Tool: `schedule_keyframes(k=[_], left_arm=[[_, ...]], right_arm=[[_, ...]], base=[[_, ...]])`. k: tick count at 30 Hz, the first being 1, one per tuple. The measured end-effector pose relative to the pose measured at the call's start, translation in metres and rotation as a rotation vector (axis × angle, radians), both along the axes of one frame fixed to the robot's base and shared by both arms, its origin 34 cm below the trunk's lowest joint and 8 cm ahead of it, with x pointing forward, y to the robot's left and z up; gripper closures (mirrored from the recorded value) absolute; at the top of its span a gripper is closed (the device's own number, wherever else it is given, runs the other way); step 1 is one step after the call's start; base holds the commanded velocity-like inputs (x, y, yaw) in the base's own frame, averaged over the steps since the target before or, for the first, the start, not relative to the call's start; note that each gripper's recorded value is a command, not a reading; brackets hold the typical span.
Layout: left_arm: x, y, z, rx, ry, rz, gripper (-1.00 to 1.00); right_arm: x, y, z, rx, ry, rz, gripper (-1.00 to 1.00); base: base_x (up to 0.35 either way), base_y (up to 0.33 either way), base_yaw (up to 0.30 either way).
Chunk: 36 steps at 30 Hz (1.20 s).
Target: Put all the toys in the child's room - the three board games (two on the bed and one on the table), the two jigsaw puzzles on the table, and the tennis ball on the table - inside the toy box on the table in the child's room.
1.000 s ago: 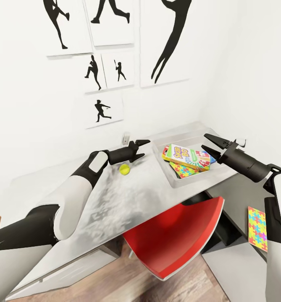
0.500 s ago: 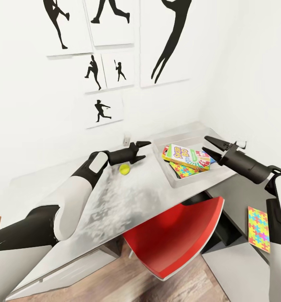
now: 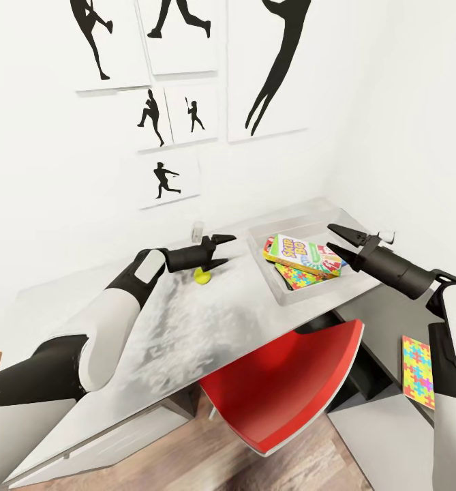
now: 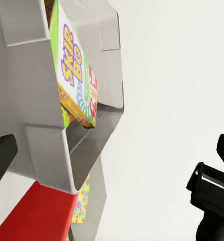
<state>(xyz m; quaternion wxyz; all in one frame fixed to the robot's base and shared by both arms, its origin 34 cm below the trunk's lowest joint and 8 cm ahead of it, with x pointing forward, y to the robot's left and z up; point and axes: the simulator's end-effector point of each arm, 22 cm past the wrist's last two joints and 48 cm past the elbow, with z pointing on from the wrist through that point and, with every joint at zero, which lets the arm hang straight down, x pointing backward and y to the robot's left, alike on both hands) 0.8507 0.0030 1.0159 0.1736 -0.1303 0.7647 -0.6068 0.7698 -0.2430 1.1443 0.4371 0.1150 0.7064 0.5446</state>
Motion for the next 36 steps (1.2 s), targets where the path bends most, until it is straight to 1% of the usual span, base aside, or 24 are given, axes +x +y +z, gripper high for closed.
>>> schedule_keyframes(k=[2, 5, 7, 10, 12, 13, 14, 15, 18, 19, 21, 23, 25, 28, 30, 34, 35, 36], left_arm=[[-0.001, 0.001, -0.001, 0.000, 0.005, -0.003, -1.00], [-0.005, 0.000, -0.001, -0.003, 0.020, -0.020, -1.00], [-0.005, 0.000, 0.002, -0.005, 0.019, -0.028, -1.00], [-0.004, 0.003, 0.016, -0.007, -0.001, -0.048, -1.00], [-0.003, 0.011, 0.025, -0.001, -0.024, -0.054, -1.00], [-0.002, 0.017, 0.028, 0.007, -0.037, -0.051, -1.00], [-0.001, 0.020, 0.030, 0.012, -0.044, -0.049, -1.00], [0.000, 0.023, 0.031, 0.019, -0.054, -0.048, -1.00], [0.000, 0.026, 0.033, 0.026, -0.063, -0.049, -1.00], [0.000, 0.028, 0.033, 0.030, -0.066, -0.049, -1.00], [0.000, 0.029, 0.033, 0.035, -0.068, -0.048, -1.00], [0.002, 0.035, 0.032, 0.044, -0.070, -0.043, -1.00], [0.004, 0.043, 0.030, 0.056, -0.071, -0.033, -1.00], [0.006, 0.052, 0.028, 0.068, -0.070, -0.024, -1.00], [0.007, 0.057, 0.027, 0.075, -0.070, -0.018, -1.00], [0.008, 0.061, 0.026, 0.080, -0.069, -0.014, -1.00], [0.008, 0.062, 0.026, 0.081, -0.069, -0.013, -1.00], [0.008, 0.062, 0.025, 0.082, -0.069, -0.012, -1.00]], right_arm=[[0.001, 0.001, 0.001, -0.003, -0.002, 0.002, -1.00], [0.001, 0.007, 0.001, -0.025, -0.001, 0.021, -1.00], [0.002, 0.009, 0.002, -0.038, -0.001, 0.023, -1.00], [0.016, 0.010, 0.007, -0.093, 0.006, 0.003, -1.00], [0.031, 0.016, 0.015, -0.154, 0.010, -0.009, -1.00], [0.039, 0.023, 0.026, -0.175, -0.004, -0.004, -1.00], [0.043, 0.028, 0.034, -0.184, -0.016, 0.001, -1.00], [0.049, 0.038, 0.052, -0.190, -0.043, 0.019, -1.00], [0.059, 0.054, 0.081, -0.212, -0.086, 0.043, -1.00], [0.066, 0.063, 0.097, -0.231, -0.106, 0.052, -1.00], [0.075, 0.069, 0.112, -0.259, -0.117, 0.050, -1.00], [0.088, 0.077, 0.130, -0.287, -0.112, 0.048, -1.00], [0.100, 0.087, 0.142, -0.302, -0.089, 0.059, -1.00], [0.111, 0.102, 0.146, -0.324, -0.037, 0.090, -1.00], [0.120, 0.112, 0.141, -0.365, 0.030, 0.106, -1.00], [0.129, 0.114, 0.129, -0.418, 0.115, 0.103, -1.00], [0.129, 0.117, 0.124, -0.431, 0.142, 0.107, -1.00], [0.128, 0.120, 0.122, -0.438, 0.154, 0.112, -1.00]], base=[[0.000, 0.000, 0.000], [0.000, 0.000, 0.000], [0.000, 0.000, 0.000], [0.000, 0.000, 0.000], [0.000, 0.000, 0.000], [0.000, 0.000, 0.000], [0.000, 0.000, 0.000], [0.000, 0.000, 0.000], [0.000, 0.000, 0.000], [0.000, 0.000, 0.000], [0.000, 0.000, 0.000], [0.000, 0.000, 0.000], [0.000, 0.000, 0.000], [0.000, 0.000, 0.000], [0.000, 0.000, 0.000], [0.000, 0.000, 0.000], [0.000, 0.000, 0.000], [0.000, 0.000, 0.000]])
